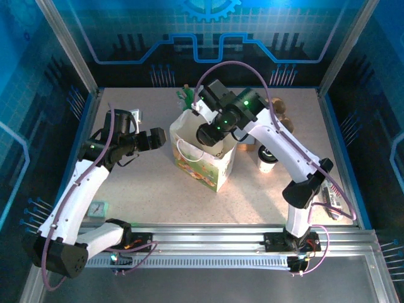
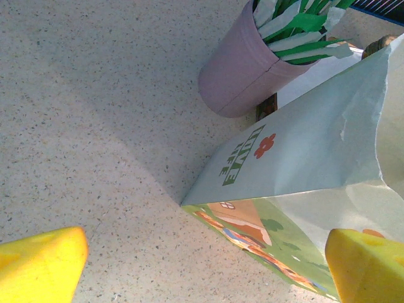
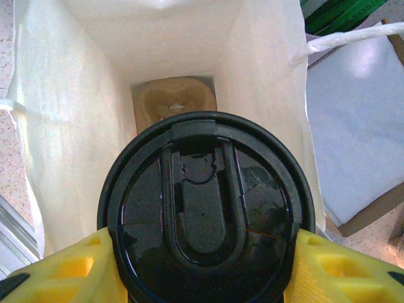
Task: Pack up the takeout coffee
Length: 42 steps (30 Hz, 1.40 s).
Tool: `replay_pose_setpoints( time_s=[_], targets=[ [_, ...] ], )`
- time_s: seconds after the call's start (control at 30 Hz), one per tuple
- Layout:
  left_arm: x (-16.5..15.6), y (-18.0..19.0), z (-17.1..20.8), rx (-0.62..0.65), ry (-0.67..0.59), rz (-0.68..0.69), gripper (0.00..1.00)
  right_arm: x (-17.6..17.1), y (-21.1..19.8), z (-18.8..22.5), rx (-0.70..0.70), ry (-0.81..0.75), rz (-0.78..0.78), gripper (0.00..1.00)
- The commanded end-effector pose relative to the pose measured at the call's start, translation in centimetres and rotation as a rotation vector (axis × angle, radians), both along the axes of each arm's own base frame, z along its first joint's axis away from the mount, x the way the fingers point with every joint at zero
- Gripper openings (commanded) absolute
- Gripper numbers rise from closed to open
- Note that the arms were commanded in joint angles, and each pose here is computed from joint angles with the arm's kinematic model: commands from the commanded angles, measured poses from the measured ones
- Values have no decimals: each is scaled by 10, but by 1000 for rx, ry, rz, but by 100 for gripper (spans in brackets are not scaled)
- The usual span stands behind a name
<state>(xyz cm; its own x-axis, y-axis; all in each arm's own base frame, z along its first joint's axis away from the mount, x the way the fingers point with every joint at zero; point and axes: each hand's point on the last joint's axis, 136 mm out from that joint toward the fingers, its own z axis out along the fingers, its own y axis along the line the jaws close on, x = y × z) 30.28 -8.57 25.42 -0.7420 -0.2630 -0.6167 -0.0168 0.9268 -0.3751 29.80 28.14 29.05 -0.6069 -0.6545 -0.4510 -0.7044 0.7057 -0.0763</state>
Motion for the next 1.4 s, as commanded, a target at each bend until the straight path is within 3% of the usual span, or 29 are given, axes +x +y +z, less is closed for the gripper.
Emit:
replay_pose_setpoints(
  time_s=[0.0,0.87,1.2,1.37],
  targets=[
    [0,4,1,15,-20,1,98,-1,-3,11,50,-28,-21,38],
    [0,5,1,17,-21,2,98,-18,-16,82,245,-164,-14,39],
    [0,5,3,17,-25,1,98,-22,-26,103,276,-209,-17,39],
    [0,5,2,18,-25,2,98,-24,-31,92,230,-155,-33,39]
  ],
)
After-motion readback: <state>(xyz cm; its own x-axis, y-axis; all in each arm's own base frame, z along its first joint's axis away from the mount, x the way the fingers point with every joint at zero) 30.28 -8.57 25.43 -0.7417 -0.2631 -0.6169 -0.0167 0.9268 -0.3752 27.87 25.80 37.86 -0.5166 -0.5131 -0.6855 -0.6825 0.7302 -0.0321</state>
